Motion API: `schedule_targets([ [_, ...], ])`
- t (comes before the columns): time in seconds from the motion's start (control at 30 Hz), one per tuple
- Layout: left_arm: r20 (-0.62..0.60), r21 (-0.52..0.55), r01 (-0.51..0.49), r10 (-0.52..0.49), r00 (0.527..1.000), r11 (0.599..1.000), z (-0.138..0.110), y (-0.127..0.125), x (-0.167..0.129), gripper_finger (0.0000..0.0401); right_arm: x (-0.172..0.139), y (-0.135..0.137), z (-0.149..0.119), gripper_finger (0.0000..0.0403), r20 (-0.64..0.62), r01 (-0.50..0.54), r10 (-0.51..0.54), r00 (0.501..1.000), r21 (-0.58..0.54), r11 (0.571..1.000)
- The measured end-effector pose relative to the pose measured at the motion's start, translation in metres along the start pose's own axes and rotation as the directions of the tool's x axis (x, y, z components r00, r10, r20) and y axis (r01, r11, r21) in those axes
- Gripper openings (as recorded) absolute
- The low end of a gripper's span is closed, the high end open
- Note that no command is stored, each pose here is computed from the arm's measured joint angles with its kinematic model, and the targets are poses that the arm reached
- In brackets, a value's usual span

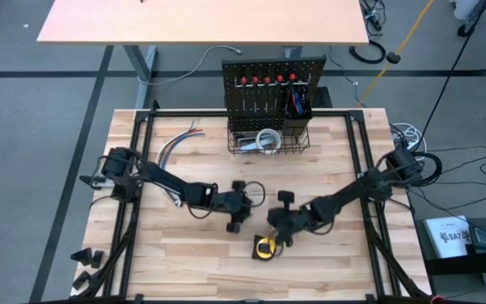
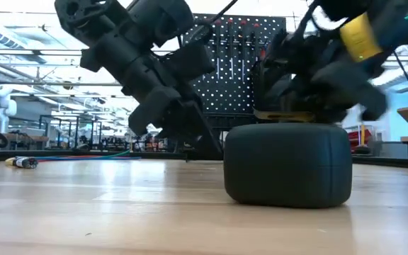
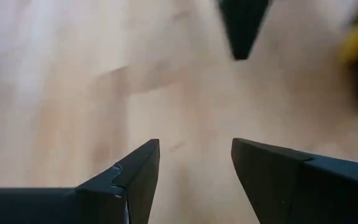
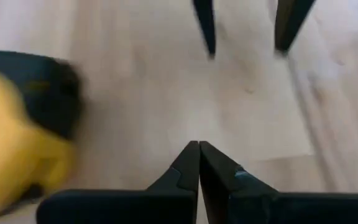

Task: Hang tools onto peg board
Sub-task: Hang the tape measure on the wire basket on the pegboard

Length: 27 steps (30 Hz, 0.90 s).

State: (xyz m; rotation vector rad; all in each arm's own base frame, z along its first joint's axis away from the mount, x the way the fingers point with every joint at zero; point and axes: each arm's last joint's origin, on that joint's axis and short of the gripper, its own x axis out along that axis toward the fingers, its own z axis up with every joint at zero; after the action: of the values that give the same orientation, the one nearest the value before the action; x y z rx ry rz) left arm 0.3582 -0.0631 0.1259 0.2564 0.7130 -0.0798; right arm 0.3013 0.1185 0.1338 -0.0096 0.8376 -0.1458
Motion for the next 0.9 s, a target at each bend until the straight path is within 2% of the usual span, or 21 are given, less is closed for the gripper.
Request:
schedule_targets([
  [0.13, -0.016, -0.019, -0.042, 0.042, 0.999, 0.999, -0.005, 0.011, -0.021, 0.0208, 0.000, -0.013, -0.004, 0.0000, -0.097, 0.026, -0.026, 0.995, -0.005, 1.000],
  [0.23, 0.052, -0.042, 0.007, -0.005, 0.999, 0.999, -0.007, 0.011, -0.039, 0.0208, -0.012, -0.016, -0.013, 0.0000, -0.224, 0.028, -0.025, 0.974, 0.008, 1.000],
  [0.3, 0.136, -0.044, 0.078, -0.072, 0.988, 0.996, -0.006, 0.008, -0.046, 0.0208, -0.022, -0.012, -0.017, 0.0000, -0.290, -0.040, 0.048, 0.956, 0.034, 0.999],
  [0.37, 0.211, -0.032, 0.138, -0.128, 0.969, 0.990, -0.006, 0.005, -0.049, 0.0208, -0.030, -0.001, -0.019, 0.0000, -0.324, -0.170, 0.183, 0.928, 0.070, 0.983],
  [0.43, 0.270, -0.007, 0.181, -0.172, 0.947, 0.984, -0.005, 0.001, -0.050, 0.0208, -0.037, 0.015, -0.017, 0.0000, -0.311, -0.335, 0.357, 0.881, 0.124, 0.934],
  [0.5, 0.292, 0.024, 0.211, -0.209, 0.933, 0.977, -0.003, -0.002, -0.051, 0.0208, -0.043, 0.033, -0.013, 0.0000, -0.252, -0.486, 0.507, 0.824, 0.145, 0.862],
  [0.57, 0.291, 0.041, 0.230, -0.231, 0.928, 0.972, -0.003, -0.004, -0.051, 0.0208, -0.046, 0.049, -0.009, 0.0000, -0.172, -0.592, 0.605, 0.777, 0.123, 0.796],
  [0.67, 0.297, 0.044, 0.234, -0.236, 0.925, 0.971, -0.003, -0.006, -0.051, 0.0208, -0.048, 0.068, -0.006, 0.0000, -0.066, -0.676, 0.675, 0.735, 0.014, 0.737],
  [0.73, 0.304, 0.045, 0.233, -0.236, 0.923, 0.971, -0.002, -0.006, -0.051, 0.0208, -0.043, 0.074, -0.005, 0.0000, -0.025, -0.693, 0.693, 0.721, -0.036, 0.720],
  [0.77, 0.307, 0.040, 0.235, -0.235, 0.922, 0.971, -0.002, -0.006, -0.052, 0.0208, -0.039, 0.075, -0.006, 0.0000, -0.012, -0.688, 0.688, 0.725, -0.047, 0.724],
  [0.9, 0.306, 0.040, 0.234, -0.235, 0.922, 0.971, -0.002, -0.006, -0.051, 0.0208, -0.012, 0.070, -0.011, 0.0000, -0.005, -0.623, 0.623, 0.782, -0.029, 0.781],
])
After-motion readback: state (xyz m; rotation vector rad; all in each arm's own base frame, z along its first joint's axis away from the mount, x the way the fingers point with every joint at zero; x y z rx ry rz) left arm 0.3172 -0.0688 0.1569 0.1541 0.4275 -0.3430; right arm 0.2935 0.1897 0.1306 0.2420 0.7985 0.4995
